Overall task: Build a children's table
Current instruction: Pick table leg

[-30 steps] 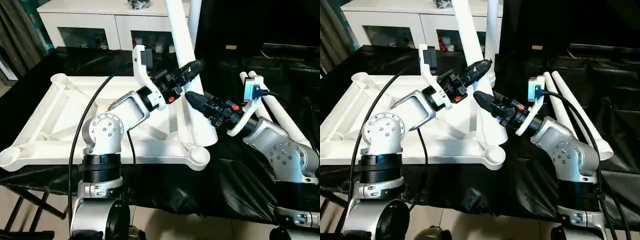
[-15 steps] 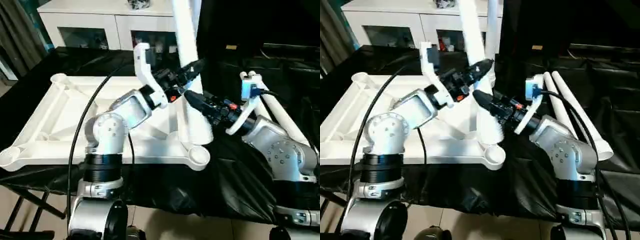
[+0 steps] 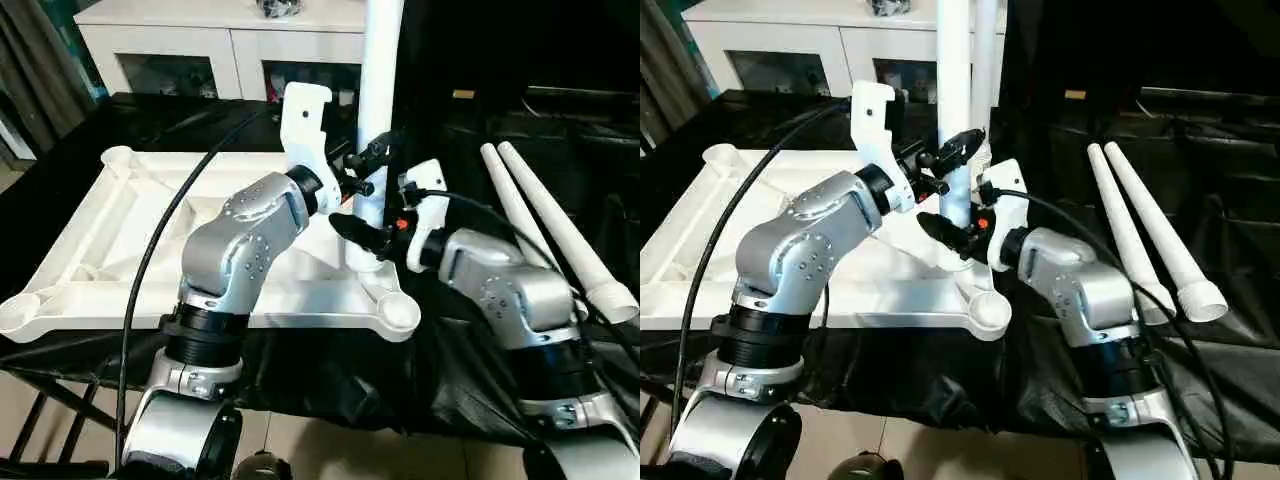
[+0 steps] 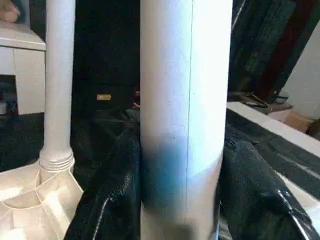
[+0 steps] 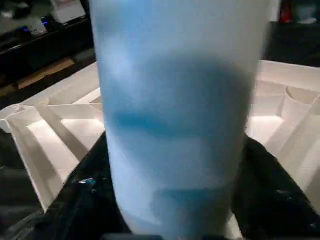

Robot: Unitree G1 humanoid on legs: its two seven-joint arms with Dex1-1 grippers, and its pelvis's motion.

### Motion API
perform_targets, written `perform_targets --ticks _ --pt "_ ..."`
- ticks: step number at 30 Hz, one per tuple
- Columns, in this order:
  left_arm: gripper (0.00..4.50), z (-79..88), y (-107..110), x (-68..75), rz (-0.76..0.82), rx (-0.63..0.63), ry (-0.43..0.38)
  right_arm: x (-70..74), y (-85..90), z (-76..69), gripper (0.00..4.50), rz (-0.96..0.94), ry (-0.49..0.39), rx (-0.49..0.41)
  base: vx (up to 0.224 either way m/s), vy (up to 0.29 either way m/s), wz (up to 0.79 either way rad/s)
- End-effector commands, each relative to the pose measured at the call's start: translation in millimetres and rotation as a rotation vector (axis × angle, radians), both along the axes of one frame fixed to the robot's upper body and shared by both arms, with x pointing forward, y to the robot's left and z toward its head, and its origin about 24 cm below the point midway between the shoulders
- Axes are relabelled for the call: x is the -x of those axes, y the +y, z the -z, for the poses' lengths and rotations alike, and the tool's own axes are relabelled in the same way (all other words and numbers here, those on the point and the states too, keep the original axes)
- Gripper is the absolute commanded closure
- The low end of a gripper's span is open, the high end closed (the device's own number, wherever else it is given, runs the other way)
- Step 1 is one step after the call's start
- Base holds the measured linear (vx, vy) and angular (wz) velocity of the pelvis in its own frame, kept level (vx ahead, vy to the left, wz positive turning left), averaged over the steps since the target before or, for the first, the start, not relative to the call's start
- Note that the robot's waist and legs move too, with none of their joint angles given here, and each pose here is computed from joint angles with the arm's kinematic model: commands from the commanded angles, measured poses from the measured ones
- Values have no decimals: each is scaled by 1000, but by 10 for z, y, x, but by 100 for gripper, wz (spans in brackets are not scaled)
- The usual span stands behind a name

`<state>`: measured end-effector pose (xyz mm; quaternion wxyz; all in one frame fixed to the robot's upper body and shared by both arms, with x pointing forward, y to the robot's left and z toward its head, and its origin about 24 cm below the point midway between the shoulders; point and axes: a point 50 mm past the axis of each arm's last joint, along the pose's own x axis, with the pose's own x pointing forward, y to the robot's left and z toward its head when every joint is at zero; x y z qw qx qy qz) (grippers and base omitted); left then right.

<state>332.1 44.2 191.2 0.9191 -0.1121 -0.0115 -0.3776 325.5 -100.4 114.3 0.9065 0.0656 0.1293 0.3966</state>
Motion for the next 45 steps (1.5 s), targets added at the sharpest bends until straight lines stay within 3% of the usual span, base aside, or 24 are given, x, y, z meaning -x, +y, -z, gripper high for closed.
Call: perform_targets --ticks 1,9,11,18,22,27,29,30,32,37,45 --pt "265 -100 -18 11 -7 -22 -61 -57 -20 -34 201 44 -22 31 0 0 0" --pt "265 -72 2 -15 -40 -50 -73 -56 24 -41 248 38 -34 14 0 0 0" --pt "195 -58 11 -27 -53 -52 -64 -44 33 -44 251 22 -39 3 0 0 0" --pt "147 -22 112 -50 -28 28 -9 58 -1 -81 251 -86 -59 -86 0 0 0" --pt "105 -48 195 19 169 160 26 233 -35 -124 252 -288 -75 -148 0 0 0" --pt "105 -57 259 110 381 255 64 350 -68 -132 252 -423 -71 -169 0 0 0" --pt "105 -80 314 224 560 293 58 421 -95 -125 252 -518 -56 -158 0 0 0" --pt "105 -80 314 224 560 293 58 421 -95 -125 252 -518 -56 -158 0 0 0" --pt "140 -93 332 298 647 296 51 448 -109 -118 252 -559 -47 -150 0 0 0" --pt "188 -80 347 323 677 267 45 460 -126 -102 253 -579 -37 -139 0 0 0" --pt "254 -1 328 279 598 225 48 462 -143 -87 253 -592 -36 -124 0 0 0"
